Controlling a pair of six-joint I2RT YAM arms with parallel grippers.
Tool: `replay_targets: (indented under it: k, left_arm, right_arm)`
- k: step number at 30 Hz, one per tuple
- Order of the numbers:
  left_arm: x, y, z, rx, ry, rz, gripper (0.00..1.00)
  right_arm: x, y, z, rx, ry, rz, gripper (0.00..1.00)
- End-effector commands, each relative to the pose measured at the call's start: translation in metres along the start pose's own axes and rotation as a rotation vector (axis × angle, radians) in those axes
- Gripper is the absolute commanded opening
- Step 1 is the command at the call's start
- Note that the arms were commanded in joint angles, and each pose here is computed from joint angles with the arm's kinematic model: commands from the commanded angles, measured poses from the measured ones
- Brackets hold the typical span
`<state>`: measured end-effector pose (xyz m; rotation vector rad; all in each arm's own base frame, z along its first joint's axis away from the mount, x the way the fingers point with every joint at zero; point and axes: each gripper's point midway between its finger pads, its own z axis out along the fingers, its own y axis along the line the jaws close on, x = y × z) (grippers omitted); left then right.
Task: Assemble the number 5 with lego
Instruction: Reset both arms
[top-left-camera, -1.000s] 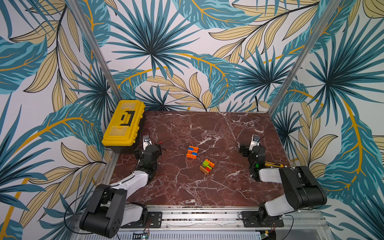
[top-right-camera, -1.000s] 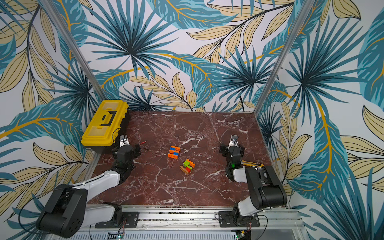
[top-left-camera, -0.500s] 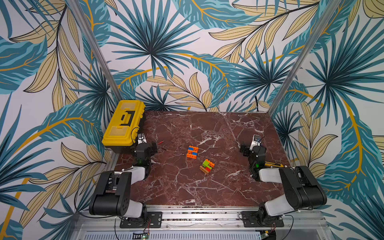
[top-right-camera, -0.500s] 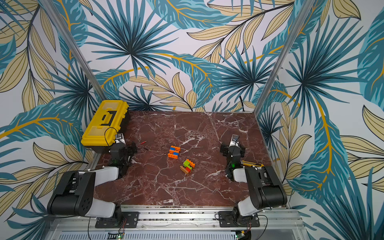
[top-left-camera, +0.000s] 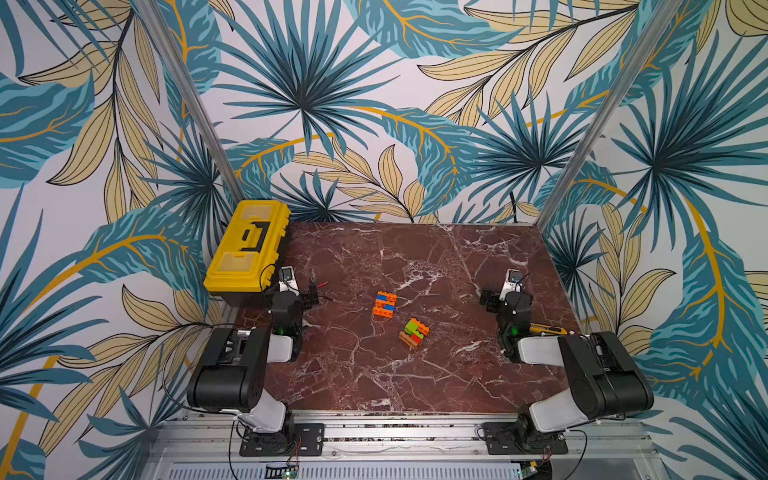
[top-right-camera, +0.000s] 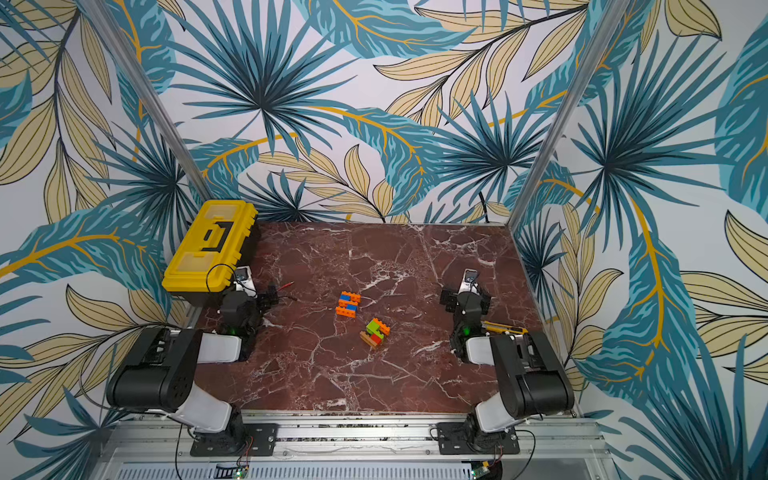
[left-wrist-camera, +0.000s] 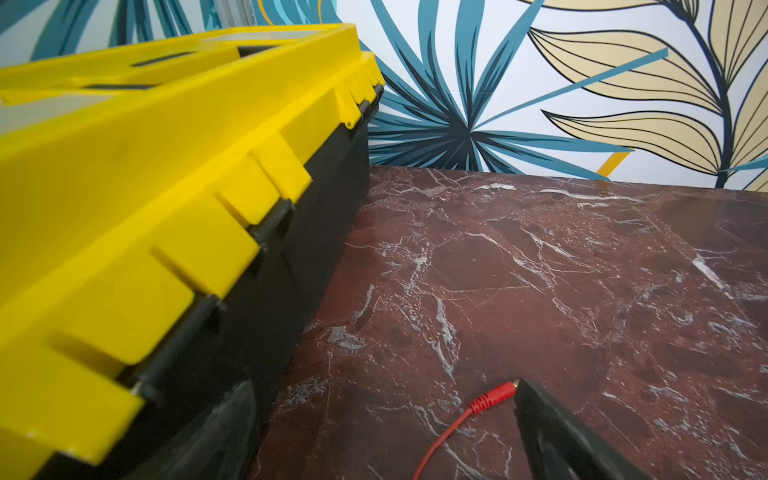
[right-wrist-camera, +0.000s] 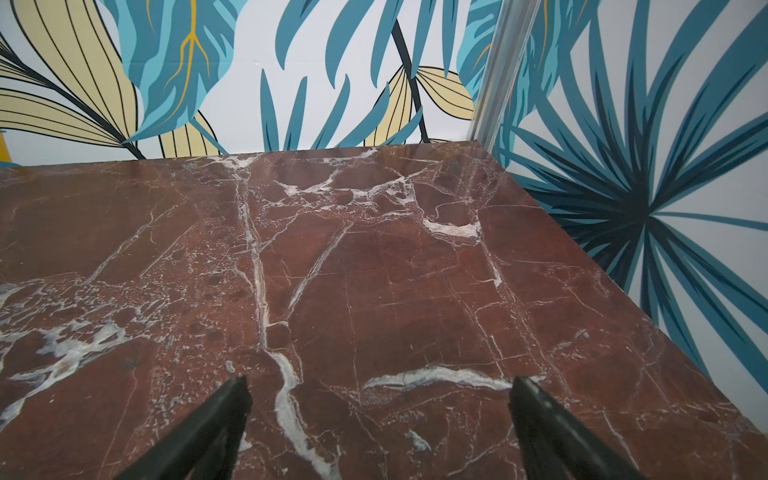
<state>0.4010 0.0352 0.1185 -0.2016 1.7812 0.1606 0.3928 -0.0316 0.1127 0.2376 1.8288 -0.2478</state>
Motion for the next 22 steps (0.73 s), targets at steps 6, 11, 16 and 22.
replay_targets:
  k: [6,11,16,22]
  left_arm:
    - [-0.0012,0.0013,-0.0028,-0.005,-0.024,0.013,1.0]
    - [-0.0018,0.0009,-0.0028,-0.005,-0.026,0.014,1.0]
    - [-0.0007,0.0007,-0.0017,0.002,-0.018,0.011,1.0]
    - [-0.0006,0.0016,-0.0023,0.002,-0.02,0.01,1.0]
  right_arm:
    - [-0.0032,-0.0032,-0.0021,0.01,-0.022,0.019,0.99]
    - [-0.0024,-0.0029,-0.0022,0.007,-0.021,0.018,0.99]
    - [-0.0026,0.0007,-0.0014,-0.012,-0.016,0.011,0.99]
    - [-0.0018,0.0043,-0.0011,-0.031,-0.011,0.0,0.99]
